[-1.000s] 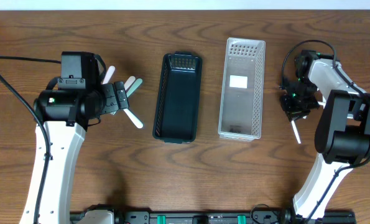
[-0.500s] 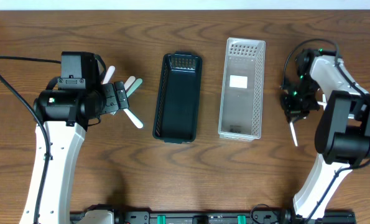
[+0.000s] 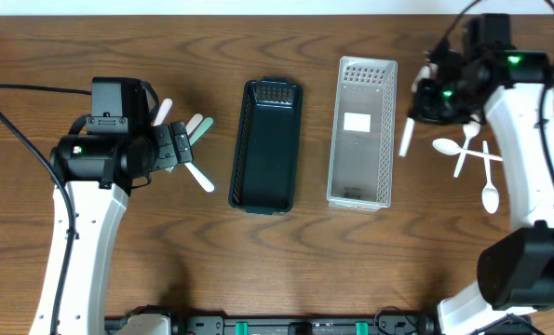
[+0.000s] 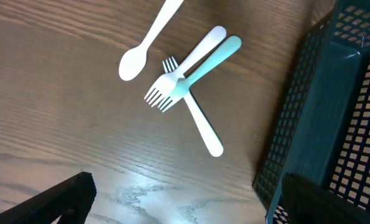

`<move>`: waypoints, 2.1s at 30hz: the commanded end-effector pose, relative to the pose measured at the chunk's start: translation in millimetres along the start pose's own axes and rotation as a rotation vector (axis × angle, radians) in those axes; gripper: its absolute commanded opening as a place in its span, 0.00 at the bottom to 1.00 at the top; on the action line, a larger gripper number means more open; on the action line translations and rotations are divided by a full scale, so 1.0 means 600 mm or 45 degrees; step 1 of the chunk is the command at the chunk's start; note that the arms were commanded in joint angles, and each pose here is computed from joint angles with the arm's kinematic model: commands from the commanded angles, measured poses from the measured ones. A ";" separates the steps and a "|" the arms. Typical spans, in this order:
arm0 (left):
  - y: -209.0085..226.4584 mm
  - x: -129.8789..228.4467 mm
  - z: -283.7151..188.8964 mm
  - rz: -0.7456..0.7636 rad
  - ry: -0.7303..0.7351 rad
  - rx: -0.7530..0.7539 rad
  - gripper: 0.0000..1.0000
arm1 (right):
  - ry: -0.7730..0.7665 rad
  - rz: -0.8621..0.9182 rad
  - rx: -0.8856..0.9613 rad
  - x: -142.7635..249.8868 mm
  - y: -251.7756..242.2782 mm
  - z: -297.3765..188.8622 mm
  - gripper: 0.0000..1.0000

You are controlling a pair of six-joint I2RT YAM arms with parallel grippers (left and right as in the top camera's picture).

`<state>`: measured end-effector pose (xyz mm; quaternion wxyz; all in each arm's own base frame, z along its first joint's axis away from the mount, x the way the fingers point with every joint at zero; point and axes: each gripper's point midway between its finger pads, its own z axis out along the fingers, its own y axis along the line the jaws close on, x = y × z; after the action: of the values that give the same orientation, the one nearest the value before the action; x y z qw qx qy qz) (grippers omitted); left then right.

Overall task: Pack container
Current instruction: 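Carry the white spoon left and drop it into the clear tray, then move the right gripper back to the crossed white spoons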

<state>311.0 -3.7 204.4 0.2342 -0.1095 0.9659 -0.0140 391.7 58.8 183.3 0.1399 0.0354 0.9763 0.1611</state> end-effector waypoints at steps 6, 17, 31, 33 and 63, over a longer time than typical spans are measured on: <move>0.005 -0.011 -0.009 0.002 -0.027 -0.017 0.98 | 0.004 0.278 0.167 0.019 0.047 0.108 0.01; 0.005 -0.011 -0.009 0.002 -0.027 -0.017 0.98 | -0.017 0.240 0.214 0.021 0.033 0.144 0.46; 0.005 -0.011 -0.009 0.002 -0.027 -0.017 0.98 | -0.246 0.348 0.473 -0.047 -0.181 0.016 0.47; 0.005 -0.011 -0.009 0.002 -0.027 -0.017 0.98 | -0.214 0.449 0.503 -0.034 -0.225 0.011 0.41; 0.005 -0.011 -0.009 0.002 -0.027 -0.017 0.98 | -0.029 1.677 0.498 0.120 -0.409 0.173 0.45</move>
<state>311.1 -3.7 204.5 0.2343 -0.1095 0.9659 -0.0140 341.6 -135.4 -4.9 0.0134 0.6136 0.7895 0.0066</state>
